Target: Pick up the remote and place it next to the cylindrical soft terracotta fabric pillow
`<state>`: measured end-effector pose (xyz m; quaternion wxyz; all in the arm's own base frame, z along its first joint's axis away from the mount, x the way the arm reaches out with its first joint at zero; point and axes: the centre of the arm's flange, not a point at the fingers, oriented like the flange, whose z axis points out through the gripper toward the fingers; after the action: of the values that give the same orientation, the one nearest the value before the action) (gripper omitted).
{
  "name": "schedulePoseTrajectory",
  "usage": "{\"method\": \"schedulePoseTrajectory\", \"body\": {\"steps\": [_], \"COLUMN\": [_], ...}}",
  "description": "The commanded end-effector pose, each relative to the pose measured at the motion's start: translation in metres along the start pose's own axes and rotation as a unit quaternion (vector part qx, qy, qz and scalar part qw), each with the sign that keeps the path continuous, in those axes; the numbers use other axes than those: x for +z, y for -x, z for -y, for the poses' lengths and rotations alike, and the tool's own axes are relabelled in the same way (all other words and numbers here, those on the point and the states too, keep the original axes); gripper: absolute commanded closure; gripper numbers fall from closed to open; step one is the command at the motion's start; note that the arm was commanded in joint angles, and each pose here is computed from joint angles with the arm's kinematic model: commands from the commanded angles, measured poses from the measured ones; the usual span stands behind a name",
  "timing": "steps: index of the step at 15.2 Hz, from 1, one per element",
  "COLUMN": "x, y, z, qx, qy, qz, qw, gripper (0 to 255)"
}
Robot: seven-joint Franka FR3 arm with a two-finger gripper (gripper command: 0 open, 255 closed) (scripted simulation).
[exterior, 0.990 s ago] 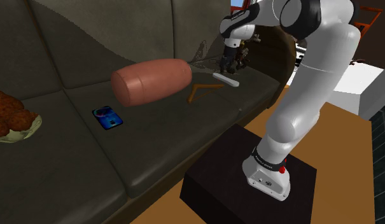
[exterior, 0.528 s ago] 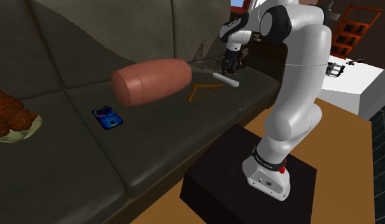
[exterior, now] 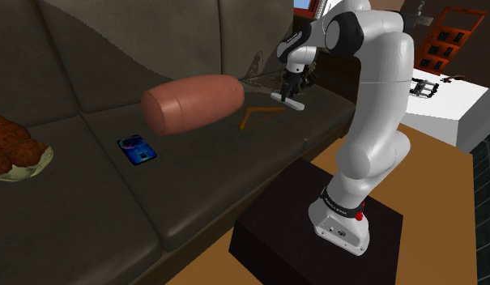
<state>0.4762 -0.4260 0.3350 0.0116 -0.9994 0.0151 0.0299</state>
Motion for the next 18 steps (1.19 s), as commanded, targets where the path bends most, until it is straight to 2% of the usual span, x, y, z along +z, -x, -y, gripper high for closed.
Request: {"method": "schedulePoseTrajectory", "body": {"steps": [1, 7, 8, 18], "x": [0.0018, 0.0017, 0.0017, -0.0035], "y": [0.0001, 0.0001, 0.0001, 0.0004], "z": [-0.0004, -0.0004, -0.0004, -0.0003], "qx": [0.000, 0.000, 0.000, 0.000], "qy": [0.000, 0.000, 0.000, 0.000], "qz": [0.000, 0.000, 0.000, 0.000], "qw": [1.0000, 1.0000, 1.0000, 1.0000], "gripper": [0, 0, 255, 255]}}
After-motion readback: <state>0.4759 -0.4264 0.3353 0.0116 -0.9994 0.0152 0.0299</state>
